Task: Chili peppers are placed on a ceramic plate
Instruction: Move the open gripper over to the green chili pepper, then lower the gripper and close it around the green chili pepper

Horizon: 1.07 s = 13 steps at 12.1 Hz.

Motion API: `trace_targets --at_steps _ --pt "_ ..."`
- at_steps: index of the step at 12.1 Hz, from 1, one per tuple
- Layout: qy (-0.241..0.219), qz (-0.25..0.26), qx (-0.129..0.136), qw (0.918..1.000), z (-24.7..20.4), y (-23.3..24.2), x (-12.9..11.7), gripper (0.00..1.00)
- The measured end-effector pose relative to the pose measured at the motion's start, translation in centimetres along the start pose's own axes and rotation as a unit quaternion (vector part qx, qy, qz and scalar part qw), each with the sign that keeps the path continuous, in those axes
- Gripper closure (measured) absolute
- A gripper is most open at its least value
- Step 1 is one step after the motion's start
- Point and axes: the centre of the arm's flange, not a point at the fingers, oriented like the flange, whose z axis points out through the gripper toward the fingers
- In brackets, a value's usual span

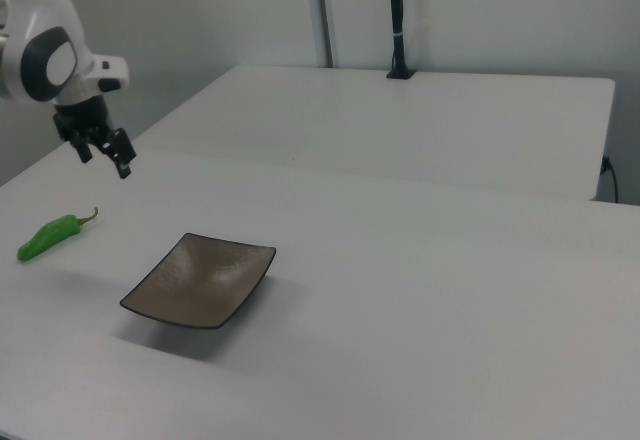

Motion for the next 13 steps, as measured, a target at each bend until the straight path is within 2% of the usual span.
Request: trace_targets --at_steps 3,6,10,13 --pt "-0.002 -0.02 0.006 0.9998 3.8 -5.6 -0.9 0.0" --pt "-0.003 -0.015 0.002 0.9999 6.1 -10.1 -1.2 0.0" --pt "0.021 0.01 0.017 0.9996 9.8 -15.1 -2.3 0.0" --pt "0.034 0.042 0.02 0.9983 13.0 -16.6 -1.8 0.0"
